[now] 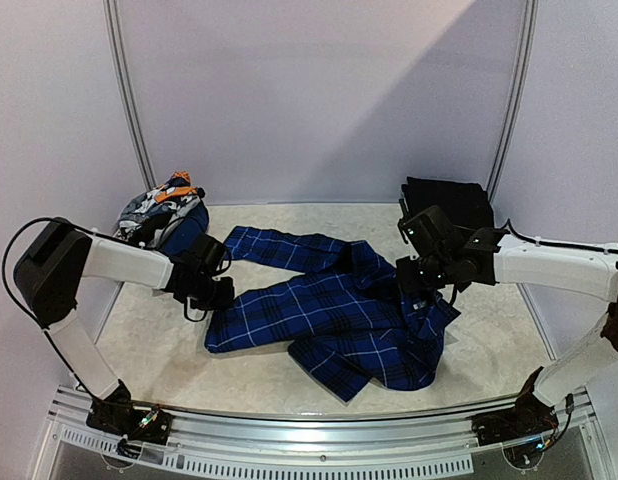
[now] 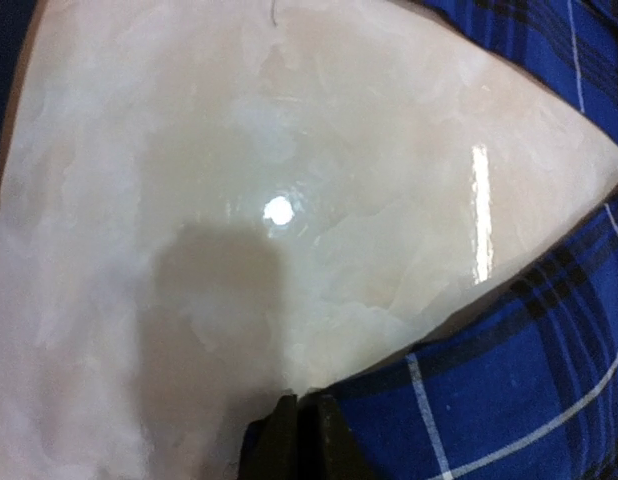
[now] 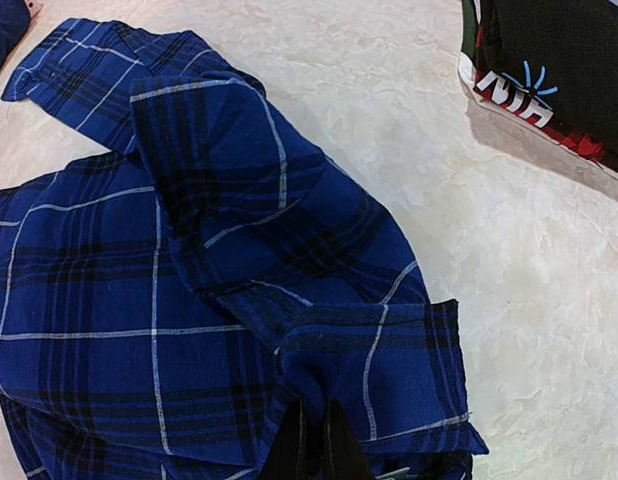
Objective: Fold and stack the mixed laundry pile
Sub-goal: Adjust the crumpled shirt at the center of the board.
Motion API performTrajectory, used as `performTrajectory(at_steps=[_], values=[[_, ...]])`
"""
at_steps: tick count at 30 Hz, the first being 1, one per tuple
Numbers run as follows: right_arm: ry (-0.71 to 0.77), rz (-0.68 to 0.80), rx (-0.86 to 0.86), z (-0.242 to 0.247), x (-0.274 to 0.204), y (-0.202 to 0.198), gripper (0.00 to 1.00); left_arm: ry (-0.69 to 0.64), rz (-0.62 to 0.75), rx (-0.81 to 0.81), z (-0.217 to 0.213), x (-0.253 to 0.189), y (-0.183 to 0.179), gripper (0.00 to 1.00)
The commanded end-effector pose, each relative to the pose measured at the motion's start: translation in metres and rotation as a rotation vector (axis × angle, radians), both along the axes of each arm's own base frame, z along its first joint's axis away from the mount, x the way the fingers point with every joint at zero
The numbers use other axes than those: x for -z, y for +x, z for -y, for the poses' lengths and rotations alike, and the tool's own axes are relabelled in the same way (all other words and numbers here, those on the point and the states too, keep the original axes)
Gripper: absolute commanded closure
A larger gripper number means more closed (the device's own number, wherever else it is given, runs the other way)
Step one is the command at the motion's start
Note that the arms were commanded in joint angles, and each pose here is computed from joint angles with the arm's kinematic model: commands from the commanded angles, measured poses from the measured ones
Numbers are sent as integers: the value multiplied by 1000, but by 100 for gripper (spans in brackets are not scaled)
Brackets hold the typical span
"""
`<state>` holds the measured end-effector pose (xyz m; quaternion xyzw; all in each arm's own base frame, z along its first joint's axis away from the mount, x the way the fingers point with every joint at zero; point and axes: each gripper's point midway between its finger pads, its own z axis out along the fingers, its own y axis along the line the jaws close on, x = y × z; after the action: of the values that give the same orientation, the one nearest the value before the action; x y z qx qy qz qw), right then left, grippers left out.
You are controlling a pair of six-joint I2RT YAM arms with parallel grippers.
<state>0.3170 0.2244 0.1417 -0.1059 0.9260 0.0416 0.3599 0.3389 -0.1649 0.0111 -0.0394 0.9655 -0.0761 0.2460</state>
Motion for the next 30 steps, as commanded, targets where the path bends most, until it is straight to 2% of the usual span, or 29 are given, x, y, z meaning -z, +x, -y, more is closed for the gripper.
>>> performTrajectory(at_steps=[1,10,20,30], values=[[-3,3,3,1,3,3,100,2,-4,-12,-2,11,3,100],[13,44,27,10,-14,1,100,-11,137,-2,-5,-46,11,100],[88,103,15,17,-54,-10,100,-17,312,-28,-27,-129,-2,100],[159,163,-11,14,-97,-13,100,5,420,-29,-41,-184,-9,100]])
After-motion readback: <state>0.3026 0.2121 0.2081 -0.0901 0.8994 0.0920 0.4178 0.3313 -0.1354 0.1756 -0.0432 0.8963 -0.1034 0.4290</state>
